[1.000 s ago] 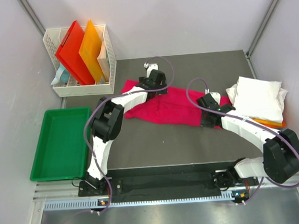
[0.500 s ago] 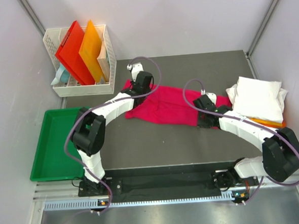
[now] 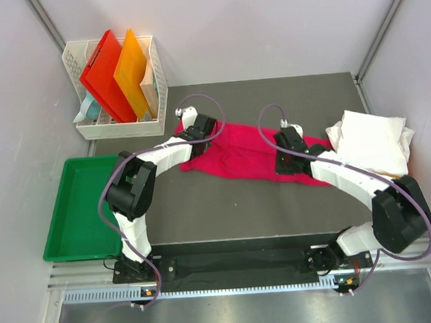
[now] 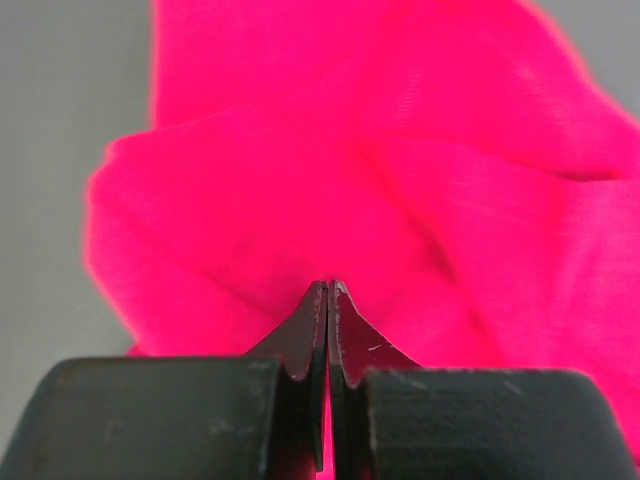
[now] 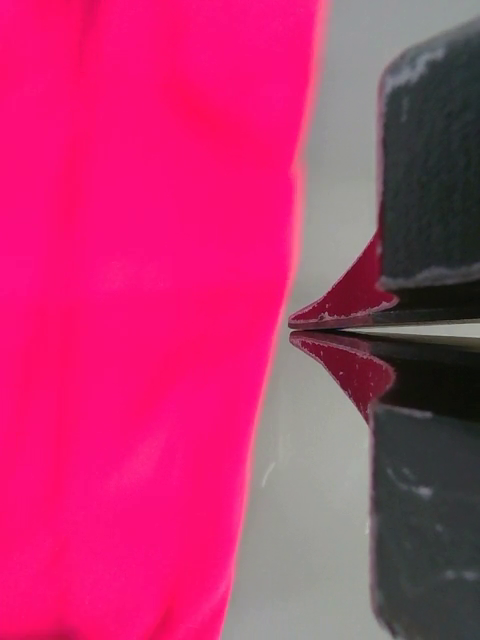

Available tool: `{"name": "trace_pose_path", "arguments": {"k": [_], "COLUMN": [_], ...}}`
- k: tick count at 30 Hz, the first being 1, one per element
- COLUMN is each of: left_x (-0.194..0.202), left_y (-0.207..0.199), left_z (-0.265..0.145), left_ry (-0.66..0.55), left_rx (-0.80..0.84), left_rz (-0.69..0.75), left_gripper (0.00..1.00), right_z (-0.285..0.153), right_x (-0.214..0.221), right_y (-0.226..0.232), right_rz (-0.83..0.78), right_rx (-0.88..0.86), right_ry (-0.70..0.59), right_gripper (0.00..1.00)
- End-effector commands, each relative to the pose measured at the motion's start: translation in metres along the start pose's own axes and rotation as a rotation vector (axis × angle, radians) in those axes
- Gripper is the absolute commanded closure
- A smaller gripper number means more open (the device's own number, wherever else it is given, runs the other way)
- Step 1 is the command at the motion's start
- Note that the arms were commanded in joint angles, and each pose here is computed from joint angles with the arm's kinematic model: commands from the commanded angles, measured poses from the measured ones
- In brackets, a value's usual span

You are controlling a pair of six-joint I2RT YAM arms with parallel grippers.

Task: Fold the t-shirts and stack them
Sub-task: Fold the other side of the tshirt into a rectangle

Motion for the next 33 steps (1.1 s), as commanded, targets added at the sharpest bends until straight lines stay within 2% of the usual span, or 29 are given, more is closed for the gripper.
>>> {"name": "trace_pose_path", "arguments": {"k": [1, 7, 9, 13, 18, 25, 33], "left_x": [-0.018, -0.014, -0.013, -0.010, -0.009, -0.005, -0.008], "left_y": [0.021, 0.049, 0.054, 0.054, 0.053, 0.050, 0.046], "left_z": [-0.010, -0.002, 0.000, 0.002, 0.003, 0.006, 0.004], "left_ry": [-0.013, 0.049, 0.061, 0.086, 0.097, 0.119, 0.135], "left_rx": [-0.047, -0.068, -0.069, -0.047, -0.032, -0.012, 0.003], "left_rz": [-0.093, -0.141, -0.147, -0.143, -0.141, -0.154, -0.158], "left_gripper": [1.00, 1.00, 1.00, 1.00, 1.00, 1.00, 1.00], "right_z": [0.002, 0.028, 0.049, 0.056, 0.056, 0.078, 0.117], "right_x": [-0.062, -0.126, -0.132, -0.160, -0.161, -0.147, -0.131], "right_y": [0.041, 0.089, 0.102, 0.136, 0.176, 0.213, 0.206], "right_rz": [-0.019, -0.032, -0.029, -0.016, -0.071, -0.135, -0.103], "right_rx": [-0.208, -0.402, -0.448, -0.647, -0.766, -0.864, -0.757], "right_ry": [-0.169, -0.205, -0.162, -0.168, -0.164, -0.049, 0.035], "right_gripper": [0.97, 0.92, 0.92, 0.92, 0.93, 0.95, 0.98]}}
Point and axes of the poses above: each gripper's point midway between its finger pads, its own z axis out along the fingers, its own y axis along the line the jaws close on, x = y × z, the point moved 10 cm from there along -z, back along the fingers, and after that the axes turned 11 degrees about -z, right-handed, at the moved point
